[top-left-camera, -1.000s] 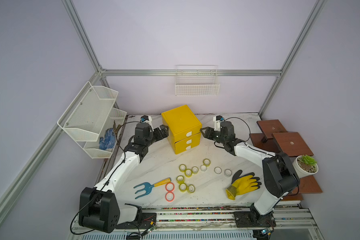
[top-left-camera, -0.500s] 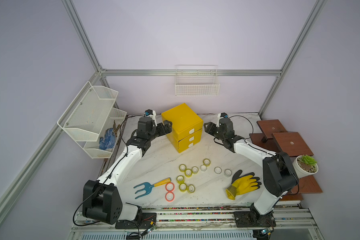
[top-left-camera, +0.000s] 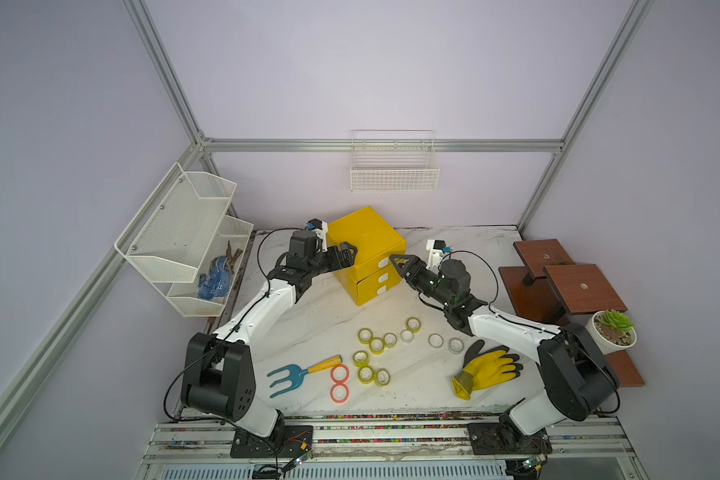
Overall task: Place the transparent tape into the drawer according to color
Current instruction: Open the drawer in the storage box.
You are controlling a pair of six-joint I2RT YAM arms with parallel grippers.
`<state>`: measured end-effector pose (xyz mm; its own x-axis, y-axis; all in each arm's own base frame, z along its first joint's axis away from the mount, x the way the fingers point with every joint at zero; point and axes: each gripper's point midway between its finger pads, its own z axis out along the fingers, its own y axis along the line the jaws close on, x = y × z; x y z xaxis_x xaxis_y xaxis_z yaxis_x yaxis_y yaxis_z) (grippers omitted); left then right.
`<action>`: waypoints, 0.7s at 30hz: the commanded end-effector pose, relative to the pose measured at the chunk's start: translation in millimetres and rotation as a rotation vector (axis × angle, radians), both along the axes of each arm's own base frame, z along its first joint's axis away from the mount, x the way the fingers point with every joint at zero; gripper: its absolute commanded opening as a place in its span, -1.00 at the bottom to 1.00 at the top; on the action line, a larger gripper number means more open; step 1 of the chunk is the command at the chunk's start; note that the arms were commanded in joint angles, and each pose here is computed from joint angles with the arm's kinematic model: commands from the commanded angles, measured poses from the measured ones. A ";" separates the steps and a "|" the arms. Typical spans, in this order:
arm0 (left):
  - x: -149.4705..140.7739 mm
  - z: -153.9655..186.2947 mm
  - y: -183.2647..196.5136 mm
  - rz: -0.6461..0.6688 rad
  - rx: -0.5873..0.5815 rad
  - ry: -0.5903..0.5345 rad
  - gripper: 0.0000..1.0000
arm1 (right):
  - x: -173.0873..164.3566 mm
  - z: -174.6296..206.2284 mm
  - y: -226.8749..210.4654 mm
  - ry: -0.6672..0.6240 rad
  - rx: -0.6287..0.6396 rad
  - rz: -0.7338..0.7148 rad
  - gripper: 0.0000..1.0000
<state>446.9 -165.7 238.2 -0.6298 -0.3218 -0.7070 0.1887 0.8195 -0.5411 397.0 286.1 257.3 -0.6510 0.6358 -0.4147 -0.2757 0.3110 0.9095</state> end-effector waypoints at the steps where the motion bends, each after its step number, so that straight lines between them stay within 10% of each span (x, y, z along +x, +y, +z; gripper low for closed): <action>1: -5.5 24.7 -6.2 -0.035 -0.011 -0.083 0.96 | -6.8 19.1 10.6 -0.020 0.128 0.019 0.39; 21: -5.9 11.6 -6.8 -0.024 0.004 -0.059 0.99 | 10.5 -33.1 26.8 0.181 0.250 -0.025 0.26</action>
<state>443.6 -170.6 232.5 -0.6363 -0.3137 -0.7047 0.1940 0.8191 -0.5398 404.6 305.0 206.1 -0.6724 0.7226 -0.1602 -0.0657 0.1573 0.9854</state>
